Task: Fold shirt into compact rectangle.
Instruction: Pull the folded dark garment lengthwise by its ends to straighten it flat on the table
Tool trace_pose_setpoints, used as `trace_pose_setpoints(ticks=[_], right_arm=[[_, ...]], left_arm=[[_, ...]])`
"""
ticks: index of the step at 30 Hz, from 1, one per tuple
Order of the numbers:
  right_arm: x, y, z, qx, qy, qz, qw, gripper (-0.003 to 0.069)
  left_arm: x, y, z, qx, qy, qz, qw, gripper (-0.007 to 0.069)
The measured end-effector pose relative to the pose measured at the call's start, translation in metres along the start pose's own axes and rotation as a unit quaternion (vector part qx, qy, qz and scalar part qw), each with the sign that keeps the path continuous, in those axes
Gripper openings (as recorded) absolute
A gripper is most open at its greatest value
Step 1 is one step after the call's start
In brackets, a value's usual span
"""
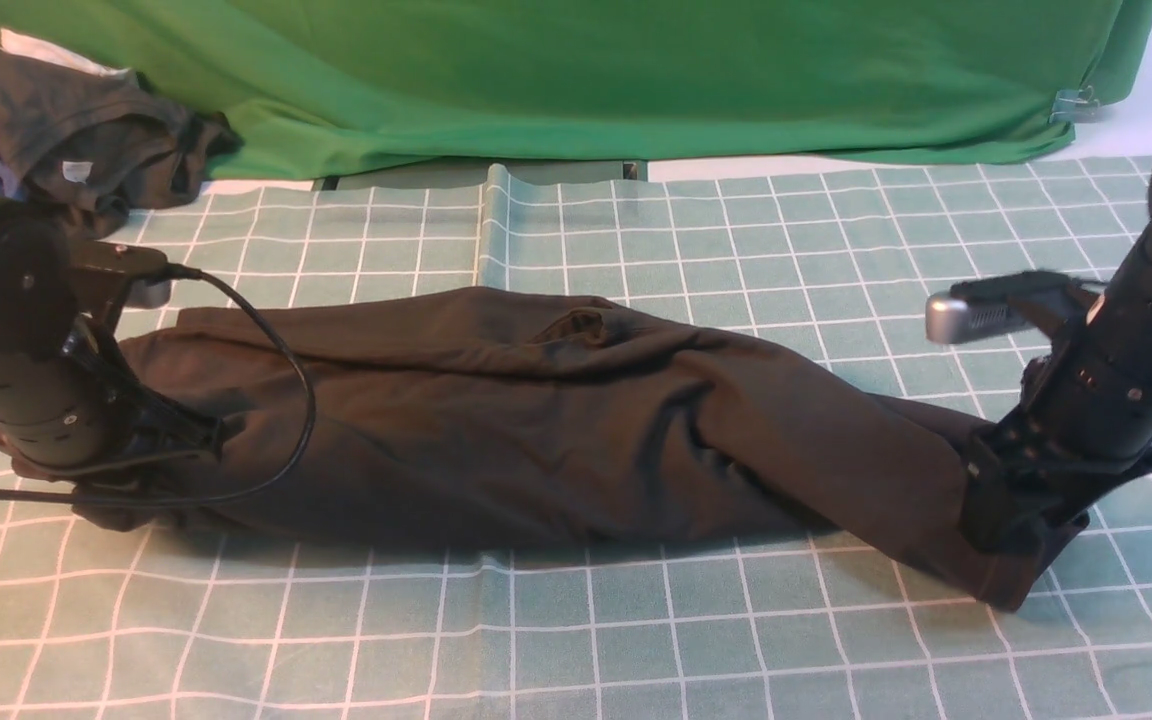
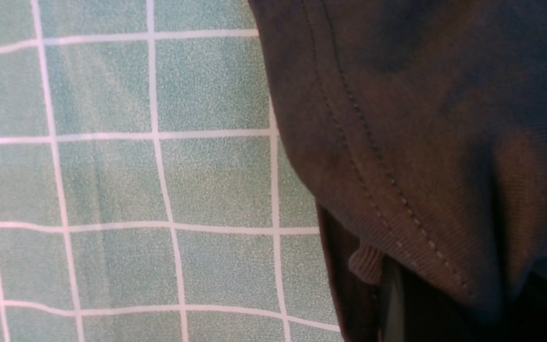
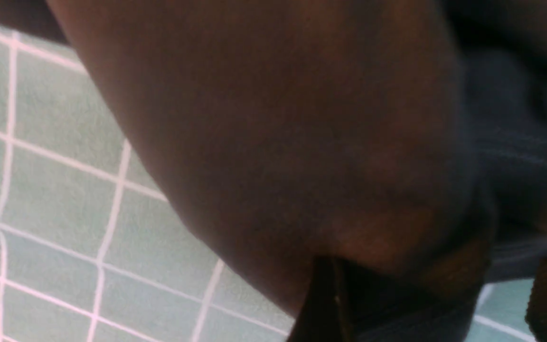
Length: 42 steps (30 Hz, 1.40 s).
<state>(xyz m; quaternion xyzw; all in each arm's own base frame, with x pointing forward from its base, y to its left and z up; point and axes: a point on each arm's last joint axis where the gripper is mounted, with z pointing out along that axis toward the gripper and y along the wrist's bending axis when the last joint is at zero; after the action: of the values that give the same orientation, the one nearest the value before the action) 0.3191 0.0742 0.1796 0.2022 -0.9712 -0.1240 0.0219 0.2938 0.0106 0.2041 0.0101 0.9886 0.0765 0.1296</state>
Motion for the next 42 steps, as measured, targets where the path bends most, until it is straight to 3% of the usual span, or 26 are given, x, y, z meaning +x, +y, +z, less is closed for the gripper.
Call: trace_pose_setpoints(ticks=[2, 7, 10, 20, 30, 34, 38, 40, 42], right_arm=[[-0.001, -0.001, 0.004, -0.003, 0.005, -0.005, 1.000, 0.0414], [-0.001, -0.001, 0.005, -0.005, 0.006, -0.028, 1.000, 0.0071], [0.001, -0.007, -0.003, 0.010, 0.016, -0.043, 0.999, 0.0049], [-0.003, -0.030, -0.069, 0.061, -0.036, -0.066, 0.995, 0.0048], [-0.016, -0.059, -0.040, 0.061, -0.021, -0.030, 0.997, 0.0069], [-0.019, -0.062, -0.036, 0.066, -0.027, -0.010, 0.997, 0.0180], [-0.020, -0.065, -0.040, 0.078, -0.027, 0.011, 0.997, 0.0356], [-0.022, -0.065, -0.047, 0.088, -0.029, 0.024, 0.995, 0.0413], [-0.026, -0.065, -0.060, 0.093, -0.035, 0.037, 0.994, 0.0421]], left_arm=[[0.000, 0.000, 0.000, 0.003, 0.000, -0.001, 1.000, 0.0105], [0.000, -0.001, 0.000, 0.004, -0.001, -0.003, 1.000, 0.0105], [0.000, -0.001, 0.000, 0.004, -0.001, 0.002, 1.000, 0.0105], [-0.001, -0.001, 0.000, 0.006, -0.005, 0.011, 1.000, 0.0105], [-0.001, -0.001, 0.000, 0.008, -0.004, 0.011, 1.000, 0.0105], [0.000, -0.003, 0.000, 0.016, -0.001, 0.003, 1.000, 0.0105], [0.003, -0.003, 0.000, 0.016, 0.014, 0.001, 1.000, 0.0124], [0.004, -0.002, -0.002, 0.012, 0.029, 0.000, 1.000, 0.0165], [0.002, 0.001, -0.008, 0.002, 0.046, -0.013, 0.999, 0.0231]])
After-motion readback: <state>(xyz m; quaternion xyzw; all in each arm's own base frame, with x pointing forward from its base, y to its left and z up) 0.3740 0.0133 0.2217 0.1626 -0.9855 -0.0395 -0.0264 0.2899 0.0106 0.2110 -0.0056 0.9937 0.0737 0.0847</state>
